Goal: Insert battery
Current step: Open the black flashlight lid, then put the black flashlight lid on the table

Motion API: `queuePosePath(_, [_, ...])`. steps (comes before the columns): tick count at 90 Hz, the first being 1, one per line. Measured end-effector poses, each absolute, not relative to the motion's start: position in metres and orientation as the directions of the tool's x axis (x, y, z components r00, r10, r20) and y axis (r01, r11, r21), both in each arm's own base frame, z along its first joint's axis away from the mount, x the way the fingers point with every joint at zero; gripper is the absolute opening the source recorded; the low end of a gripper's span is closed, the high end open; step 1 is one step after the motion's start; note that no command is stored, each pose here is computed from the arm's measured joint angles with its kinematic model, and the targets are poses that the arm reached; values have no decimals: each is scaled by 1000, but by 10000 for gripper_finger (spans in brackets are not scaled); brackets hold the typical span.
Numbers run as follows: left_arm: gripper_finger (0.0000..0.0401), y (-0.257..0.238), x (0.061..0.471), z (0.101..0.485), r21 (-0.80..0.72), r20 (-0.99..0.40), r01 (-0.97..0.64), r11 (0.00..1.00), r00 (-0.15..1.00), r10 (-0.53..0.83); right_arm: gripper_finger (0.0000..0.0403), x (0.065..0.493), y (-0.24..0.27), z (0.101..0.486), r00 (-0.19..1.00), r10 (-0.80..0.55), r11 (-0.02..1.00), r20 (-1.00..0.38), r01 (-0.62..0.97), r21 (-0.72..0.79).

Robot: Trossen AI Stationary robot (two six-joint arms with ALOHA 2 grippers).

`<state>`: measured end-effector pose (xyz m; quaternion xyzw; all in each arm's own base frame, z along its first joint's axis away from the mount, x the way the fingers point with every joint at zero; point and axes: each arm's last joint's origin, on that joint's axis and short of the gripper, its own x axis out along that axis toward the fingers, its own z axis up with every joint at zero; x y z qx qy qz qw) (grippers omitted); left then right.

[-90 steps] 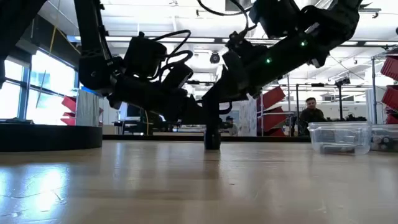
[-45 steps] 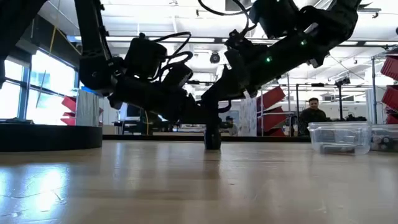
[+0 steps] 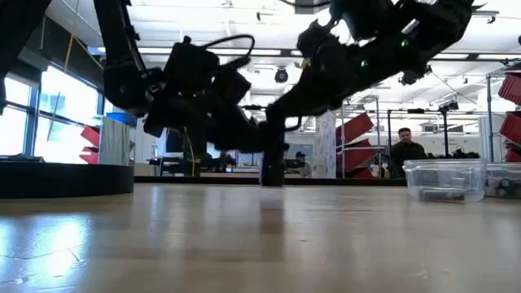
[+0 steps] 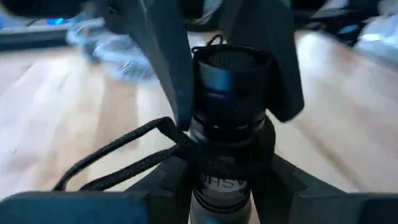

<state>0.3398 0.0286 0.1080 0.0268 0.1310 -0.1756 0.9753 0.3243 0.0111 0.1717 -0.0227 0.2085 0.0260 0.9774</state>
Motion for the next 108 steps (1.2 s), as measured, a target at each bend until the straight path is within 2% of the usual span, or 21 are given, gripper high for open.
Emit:
queuePosePath(16, [102,17,344,118,-31,-223,490,871,846,-484,81,324,12,178,907,209,972,-365,-233,-23])
queuePosePath(39, [102,0,356,124,-33,-251,595,803,773,-583,82,328,17,185,844,409,900,-347,-437,-2])
queuePosePath(53, [102,-8,355,122,-47,-249,675,736,706,-663,83,331,19,188,799,431,878,-420,-478,-8])
queuePosePath(73, [102,-3,355,119,-58,-284,633,772,731,-620,98,336,18,195,788,408,889,-462,-459,3])
queuePosePath(91, [102,15,353,109,-54,-419,449,892,801,-428,95,336,18,205,774,398,893,-493,-450,15])
queuePosePath(108, [102,23,352,107,-60,-453,391,918,809,-374,93,322,7,223,788,285,936,-546,-351,-17])
